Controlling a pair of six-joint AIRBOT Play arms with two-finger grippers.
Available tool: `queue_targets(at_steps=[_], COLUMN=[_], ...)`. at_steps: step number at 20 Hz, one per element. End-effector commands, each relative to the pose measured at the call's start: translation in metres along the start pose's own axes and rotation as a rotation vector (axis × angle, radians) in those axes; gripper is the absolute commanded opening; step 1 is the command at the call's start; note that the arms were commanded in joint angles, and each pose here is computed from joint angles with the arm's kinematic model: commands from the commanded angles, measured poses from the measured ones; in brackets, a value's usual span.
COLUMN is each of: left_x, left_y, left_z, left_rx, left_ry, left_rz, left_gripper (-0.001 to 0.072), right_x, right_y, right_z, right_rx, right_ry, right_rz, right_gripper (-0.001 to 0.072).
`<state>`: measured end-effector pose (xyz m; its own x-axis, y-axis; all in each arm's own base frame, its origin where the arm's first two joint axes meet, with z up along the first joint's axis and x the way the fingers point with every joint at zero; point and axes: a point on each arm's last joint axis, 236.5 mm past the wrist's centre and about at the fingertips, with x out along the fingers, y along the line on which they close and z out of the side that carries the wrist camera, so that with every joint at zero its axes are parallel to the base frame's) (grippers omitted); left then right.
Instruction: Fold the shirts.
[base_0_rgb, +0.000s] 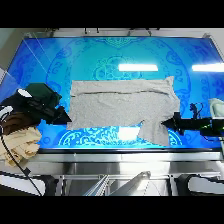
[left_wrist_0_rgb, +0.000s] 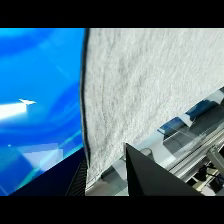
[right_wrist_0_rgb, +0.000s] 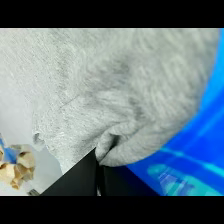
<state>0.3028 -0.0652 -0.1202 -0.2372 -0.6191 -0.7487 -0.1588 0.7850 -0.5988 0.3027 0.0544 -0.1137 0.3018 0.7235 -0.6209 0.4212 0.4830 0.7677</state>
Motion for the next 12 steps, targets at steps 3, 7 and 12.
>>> queue_targets(at_steps=[3,7,12], left_x=[0.017,-0.004,-0.032], left_y=[-0.026,-0.015,0.016], left_z=[0.015,0.013,-0.01], left_rx=[0.105,0.066,-0.015], left_ry=[-0.04,-0.033,-0.061], left_rz=[-0.011,0.036,0.062], left_gripper=[0.0029,0.0028,0.0028], right_x=[-0.006,-0.037,-0.062], right_y=[0.01,-0.001,0.006], right_z=[-0.007,-0.018,-0.032], right_rx=[-0.006,0.017,0.072], right_ry=[0.026,0.054,0.083], right_rz=[0.043,0.047,0.082], right_gripper=[0.0013,0.0013,0.0013])
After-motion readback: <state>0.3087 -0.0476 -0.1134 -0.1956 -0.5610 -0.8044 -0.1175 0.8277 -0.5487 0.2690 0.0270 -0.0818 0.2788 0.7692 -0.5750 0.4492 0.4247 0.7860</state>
